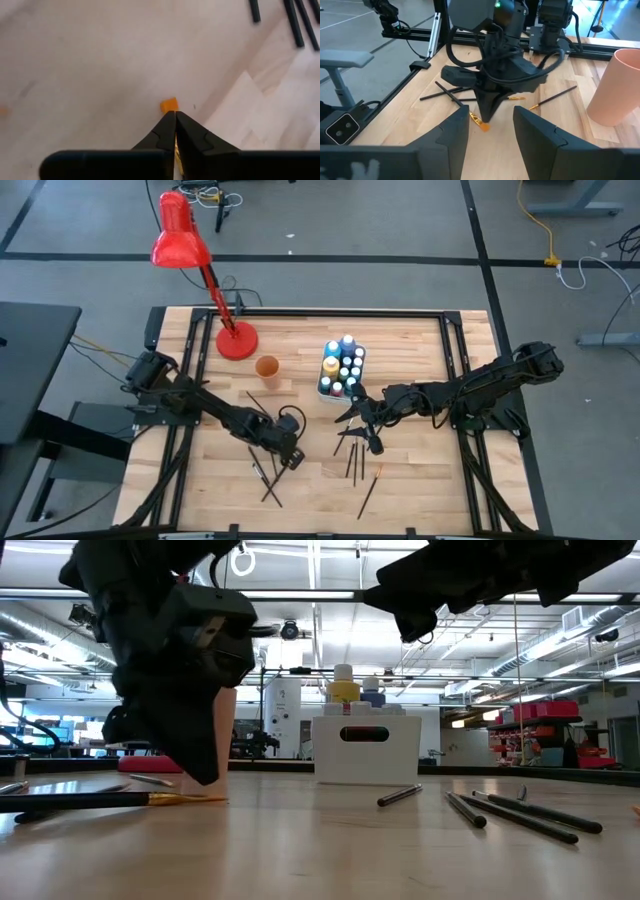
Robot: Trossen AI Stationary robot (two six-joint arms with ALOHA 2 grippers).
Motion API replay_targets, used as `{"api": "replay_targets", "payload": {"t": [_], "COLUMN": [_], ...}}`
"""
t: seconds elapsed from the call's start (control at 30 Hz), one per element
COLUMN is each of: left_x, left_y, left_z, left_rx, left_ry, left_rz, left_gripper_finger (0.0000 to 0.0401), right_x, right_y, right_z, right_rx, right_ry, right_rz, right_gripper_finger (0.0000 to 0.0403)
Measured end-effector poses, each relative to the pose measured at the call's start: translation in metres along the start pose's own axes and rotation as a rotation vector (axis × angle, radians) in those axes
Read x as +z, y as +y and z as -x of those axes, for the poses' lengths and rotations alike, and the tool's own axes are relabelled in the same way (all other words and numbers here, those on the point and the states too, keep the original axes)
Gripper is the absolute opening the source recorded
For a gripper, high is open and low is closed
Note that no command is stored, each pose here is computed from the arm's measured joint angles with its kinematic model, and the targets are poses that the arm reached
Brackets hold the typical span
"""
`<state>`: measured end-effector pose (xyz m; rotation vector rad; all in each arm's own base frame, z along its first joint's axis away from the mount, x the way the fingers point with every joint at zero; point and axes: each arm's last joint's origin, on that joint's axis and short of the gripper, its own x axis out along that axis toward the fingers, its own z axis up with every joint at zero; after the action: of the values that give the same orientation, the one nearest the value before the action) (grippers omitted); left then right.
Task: Pick & Place Paint Supplies
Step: Put the yellow paint brush into the orange cup
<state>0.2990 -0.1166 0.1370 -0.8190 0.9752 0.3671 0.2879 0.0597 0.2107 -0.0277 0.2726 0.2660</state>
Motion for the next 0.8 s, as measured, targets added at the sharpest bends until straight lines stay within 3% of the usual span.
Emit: {"api": "replay_targets", "payload": {"t": [0.1, 0.4, 0.6, 0.8], "left_x": [0.005, 0.008, 0.003, 0.002], "left_y": [0.002, -0.004, -0.004, -0.002], "left_z": [-0.001, 0.000, -0.004, -0.019], "left_rx": [0.009, -0.052, -0.068, -0.042], "left_ry": [-0.016, -0.031, 0.016, -0.023], "left_rz": [-0.001, -0.194, -0.129, -0.078], "left_gripper_finger": [0.0042, 0.0118, 0.0162, 0.0185], "right_x": [0.000, 0.000, 0.000, 0.001], "right_y": [0.000, 0.000, 0.000, 0.000], "right_z": [0.000, 0.000, 0.000, 0.000], "right_rx": [0.000, 0.000, 0.000, 0.000], "right_ry": [0.000, -0.001, -0.002, -0.010], "right_rz": [0.000, 0.000, 0.000, 0.001], "right_gripper_finger": [0.0157, 0.0157, 0.0157, 0.0157]}}
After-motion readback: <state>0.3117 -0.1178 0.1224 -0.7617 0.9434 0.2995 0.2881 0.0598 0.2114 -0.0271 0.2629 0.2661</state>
